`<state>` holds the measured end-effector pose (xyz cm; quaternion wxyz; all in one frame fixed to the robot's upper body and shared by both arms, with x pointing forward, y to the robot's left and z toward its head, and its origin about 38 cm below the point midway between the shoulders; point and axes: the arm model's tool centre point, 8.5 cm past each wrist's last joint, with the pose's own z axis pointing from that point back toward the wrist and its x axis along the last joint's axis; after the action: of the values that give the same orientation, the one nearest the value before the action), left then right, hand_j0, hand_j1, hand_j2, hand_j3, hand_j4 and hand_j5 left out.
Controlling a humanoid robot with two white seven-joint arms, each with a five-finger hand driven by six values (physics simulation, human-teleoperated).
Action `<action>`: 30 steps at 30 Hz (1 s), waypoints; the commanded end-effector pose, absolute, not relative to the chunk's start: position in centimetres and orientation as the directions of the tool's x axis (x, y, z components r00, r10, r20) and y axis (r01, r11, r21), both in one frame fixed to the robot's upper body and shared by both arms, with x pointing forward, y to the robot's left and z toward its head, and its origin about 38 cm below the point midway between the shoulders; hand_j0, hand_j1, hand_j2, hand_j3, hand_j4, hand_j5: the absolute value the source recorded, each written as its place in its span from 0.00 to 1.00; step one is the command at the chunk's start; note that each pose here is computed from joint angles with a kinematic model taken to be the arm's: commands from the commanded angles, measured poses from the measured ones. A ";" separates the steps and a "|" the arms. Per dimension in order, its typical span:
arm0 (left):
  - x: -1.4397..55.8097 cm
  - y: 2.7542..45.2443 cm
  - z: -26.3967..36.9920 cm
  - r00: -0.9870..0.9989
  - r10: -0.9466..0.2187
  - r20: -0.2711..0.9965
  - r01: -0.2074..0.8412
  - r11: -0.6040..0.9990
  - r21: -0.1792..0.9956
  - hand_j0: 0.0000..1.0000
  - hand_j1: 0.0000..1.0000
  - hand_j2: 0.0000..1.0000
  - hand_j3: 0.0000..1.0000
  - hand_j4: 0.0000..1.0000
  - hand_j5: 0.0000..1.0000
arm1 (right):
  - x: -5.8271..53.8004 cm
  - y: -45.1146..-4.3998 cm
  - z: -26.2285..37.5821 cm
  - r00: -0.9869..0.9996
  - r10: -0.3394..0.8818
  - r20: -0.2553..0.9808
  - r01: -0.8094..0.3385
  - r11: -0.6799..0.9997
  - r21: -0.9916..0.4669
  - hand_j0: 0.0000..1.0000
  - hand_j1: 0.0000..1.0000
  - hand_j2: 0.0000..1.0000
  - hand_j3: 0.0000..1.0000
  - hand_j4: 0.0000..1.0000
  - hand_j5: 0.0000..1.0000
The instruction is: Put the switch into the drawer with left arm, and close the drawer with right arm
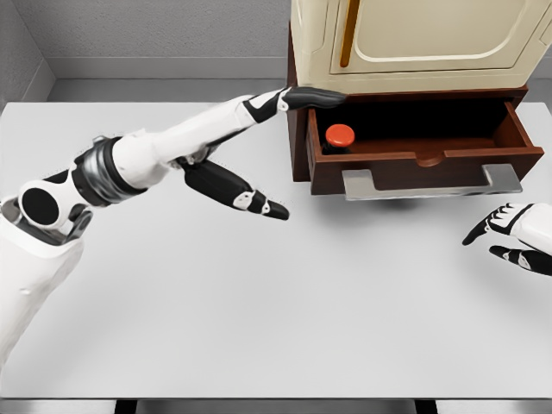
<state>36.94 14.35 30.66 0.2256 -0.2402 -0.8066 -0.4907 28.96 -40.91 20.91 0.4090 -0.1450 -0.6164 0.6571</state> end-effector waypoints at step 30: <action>41.7 15.0 26.5 -0.274 -0.015 0.962 0.875 0.410 0.255 1.00 1.00 1.00 1.00 1.00 1.00 | 28.9 -40.9 20.8 -0.620 0.715 0.322 -0.365 0.101 -0.925 0.58 0.58 0.58 0.58 0.58 0.58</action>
<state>41.26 14.85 27.29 0.4945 -0.3175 -0.6745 -0.4469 28.87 -40.91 20.76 0.4107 -0.1427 -0.6154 0.6574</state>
